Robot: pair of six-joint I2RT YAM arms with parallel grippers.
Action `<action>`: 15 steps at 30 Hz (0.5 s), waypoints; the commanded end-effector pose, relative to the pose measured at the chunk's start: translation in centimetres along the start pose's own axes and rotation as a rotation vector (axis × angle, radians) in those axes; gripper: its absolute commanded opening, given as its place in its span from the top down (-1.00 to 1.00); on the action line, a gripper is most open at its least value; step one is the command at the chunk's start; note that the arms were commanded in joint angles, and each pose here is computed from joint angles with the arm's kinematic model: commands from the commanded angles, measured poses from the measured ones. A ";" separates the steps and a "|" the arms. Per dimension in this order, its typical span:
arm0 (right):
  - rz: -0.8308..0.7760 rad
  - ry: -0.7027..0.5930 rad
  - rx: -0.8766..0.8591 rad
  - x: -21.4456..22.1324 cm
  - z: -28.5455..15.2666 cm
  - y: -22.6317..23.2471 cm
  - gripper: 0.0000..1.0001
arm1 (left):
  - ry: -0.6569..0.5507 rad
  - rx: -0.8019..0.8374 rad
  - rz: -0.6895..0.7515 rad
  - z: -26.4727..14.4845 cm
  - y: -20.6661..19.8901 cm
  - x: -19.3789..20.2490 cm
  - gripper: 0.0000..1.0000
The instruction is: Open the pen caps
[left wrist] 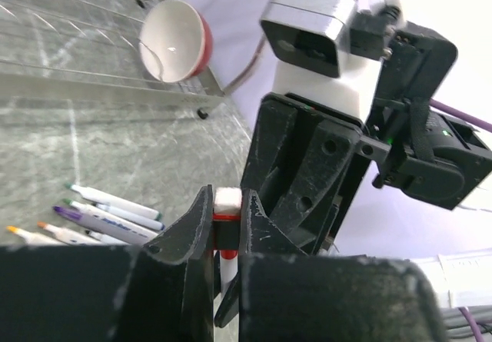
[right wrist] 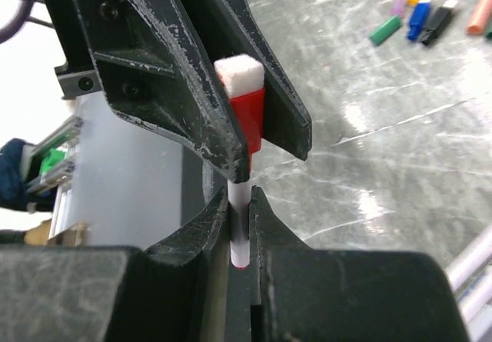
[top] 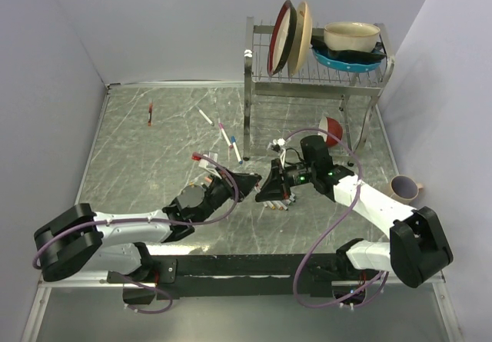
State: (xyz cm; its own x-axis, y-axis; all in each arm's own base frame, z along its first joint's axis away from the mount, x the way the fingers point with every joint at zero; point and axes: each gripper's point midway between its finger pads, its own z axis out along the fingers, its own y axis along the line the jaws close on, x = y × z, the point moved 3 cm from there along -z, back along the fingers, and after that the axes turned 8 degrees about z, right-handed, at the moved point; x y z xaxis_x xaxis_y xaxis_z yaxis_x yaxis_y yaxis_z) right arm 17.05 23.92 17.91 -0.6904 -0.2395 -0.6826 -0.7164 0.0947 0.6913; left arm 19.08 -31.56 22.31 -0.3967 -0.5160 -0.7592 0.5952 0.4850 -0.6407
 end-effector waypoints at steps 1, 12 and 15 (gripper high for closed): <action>-0.047 0.028 0.002 -0.6 0.5 0.3 1.00 | -0.219 -0.177 -0.006 0.2 2.3 -7.1 0.98; -0.032 0.100 0.121 0.0 1.1 -2.1 1.00 | -0.479 -0.385 0.009 -4.9 7.9 -16.4 0.98; -0.040 0.126 0.230 0.2 1.1 -3.8 1.00 | -0.450 -0.410 -0.013 -5.7 9.1 -15.2 0.98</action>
State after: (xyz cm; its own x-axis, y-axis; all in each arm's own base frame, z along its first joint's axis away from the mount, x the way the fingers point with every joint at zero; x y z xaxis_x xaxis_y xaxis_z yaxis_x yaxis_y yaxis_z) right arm 18.69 25.02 16.33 -0.6651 -0.3216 -0.6740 -0.7430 0.1945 0.6404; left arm 26.36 -16.25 30.27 0.0082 -0.7562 -0.6543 0.3243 0.6209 -0.7136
